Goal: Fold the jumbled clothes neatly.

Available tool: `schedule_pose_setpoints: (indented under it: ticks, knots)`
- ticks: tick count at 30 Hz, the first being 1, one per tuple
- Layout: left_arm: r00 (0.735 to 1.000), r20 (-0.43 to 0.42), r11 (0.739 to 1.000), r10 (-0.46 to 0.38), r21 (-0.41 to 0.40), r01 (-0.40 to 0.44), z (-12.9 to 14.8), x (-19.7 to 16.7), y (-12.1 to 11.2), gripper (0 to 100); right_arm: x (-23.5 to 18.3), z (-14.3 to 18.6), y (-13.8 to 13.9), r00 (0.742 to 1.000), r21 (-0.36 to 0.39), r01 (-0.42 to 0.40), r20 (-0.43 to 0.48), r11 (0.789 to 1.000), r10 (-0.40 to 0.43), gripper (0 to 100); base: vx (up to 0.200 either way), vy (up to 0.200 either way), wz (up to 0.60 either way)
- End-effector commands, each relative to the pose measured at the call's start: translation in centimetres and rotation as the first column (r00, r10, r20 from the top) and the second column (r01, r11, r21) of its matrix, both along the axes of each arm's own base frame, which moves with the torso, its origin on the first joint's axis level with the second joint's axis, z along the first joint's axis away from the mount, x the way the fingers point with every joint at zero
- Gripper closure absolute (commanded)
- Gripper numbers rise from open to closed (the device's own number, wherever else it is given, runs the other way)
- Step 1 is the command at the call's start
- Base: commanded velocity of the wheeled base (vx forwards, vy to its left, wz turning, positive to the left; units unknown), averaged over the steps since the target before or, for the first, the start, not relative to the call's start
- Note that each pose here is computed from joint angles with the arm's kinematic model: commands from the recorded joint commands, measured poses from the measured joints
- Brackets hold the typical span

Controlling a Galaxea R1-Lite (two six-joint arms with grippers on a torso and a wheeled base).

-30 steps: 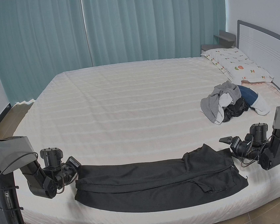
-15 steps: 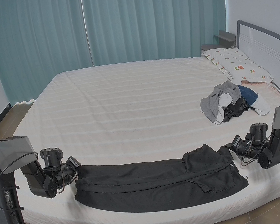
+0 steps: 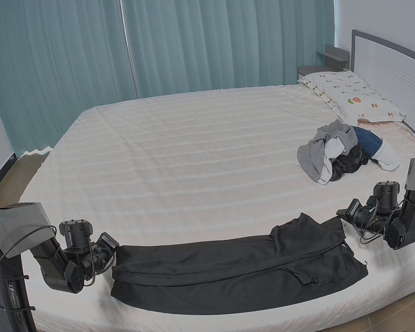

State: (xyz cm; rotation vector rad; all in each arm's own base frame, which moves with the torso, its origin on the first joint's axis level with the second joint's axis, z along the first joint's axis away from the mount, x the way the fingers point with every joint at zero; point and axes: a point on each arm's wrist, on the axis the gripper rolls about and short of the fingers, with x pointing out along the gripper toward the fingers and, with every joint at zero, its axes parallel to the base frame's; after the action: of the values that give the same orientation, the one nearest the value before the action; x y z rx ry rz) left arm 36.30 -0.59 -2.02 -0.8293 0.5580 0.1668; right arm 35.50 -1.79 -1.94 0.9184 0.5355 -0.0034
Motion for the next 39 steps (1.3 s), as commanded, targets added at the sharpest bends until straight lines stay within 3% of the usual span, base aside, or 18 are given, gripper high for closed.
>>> schedule_pose_setpoints:
  ticks: [1, 9, 14, 16, 23, 34, 39]
  knots:
    - [1.000, 0.004, 1.000, 0.000, -0.002, 0.000, 0.1, 0.0, 0.1, 0, -0.1, -0.1, 0.0, 1.000, 0.003, 0.000, -0.006, 1.000, 0.000, 0, 0.000, 0.000, 0.00]
    - [0.999, 0.042, 1.000, 0.016, -0.007, -0.016, 2.1, -0.5, 0.8, 0, -2.0, 2.0, -0.7, 0.998, 0.080, 0.044, 0.033, 0.996, -0.047, 0, 0.000, 0.000, 0.00]
    - [0.995, 0.092, 0.998, -0.037, -0.043, 0.041, 5.0, -2.1, 1.1, 0, -3.8, 2.3, -0.4, 0.999, 0.115, -0.015, 0.046, 0.993, 0.010, 0, 0.000, 0.000, 0.00]
    - [0.992, 0.078, 0.992, -0.099, -0.074, 0.105, 5.4, -3.5, 0.8, 0, -4.1, 2.0, 0.0, 0.999, 0.116, -0.028, 0.042, 0.993, 0.023, 0, 0.000, 0.000, 0.00]
    - [0.992, -0.007, 0.988, -0.127, -0.090, 0.126, 3.9, -5.7, 0.2, 0, -4.2, 1.6, 0.0, 0.999, 0.120, -0.031, 0.022, 0.992, 0.029, 0, -0.171, 0.000, 0.00]
    - [0.987, 0.037, 0.987, -0.157, -0.017, 0.158, 4.8, -5.4, -0.2, 0, -4.3, 1.4, 0.3, 0.999, 0.121, -0.038, 0.015, 0.992, 0.037, 0, 0.000, 0.000, 0.00]
    - [0.964, 0.058, 0.961, -0.261, 0.108, 0.254, 5.0, -4.7, -1.1, 0, -4.4, 1.3, 0.7, 0.999, 0.120, -0.050, 0.012, 0.992, 0.049, 0, 0.000, 0.000, 0.00]
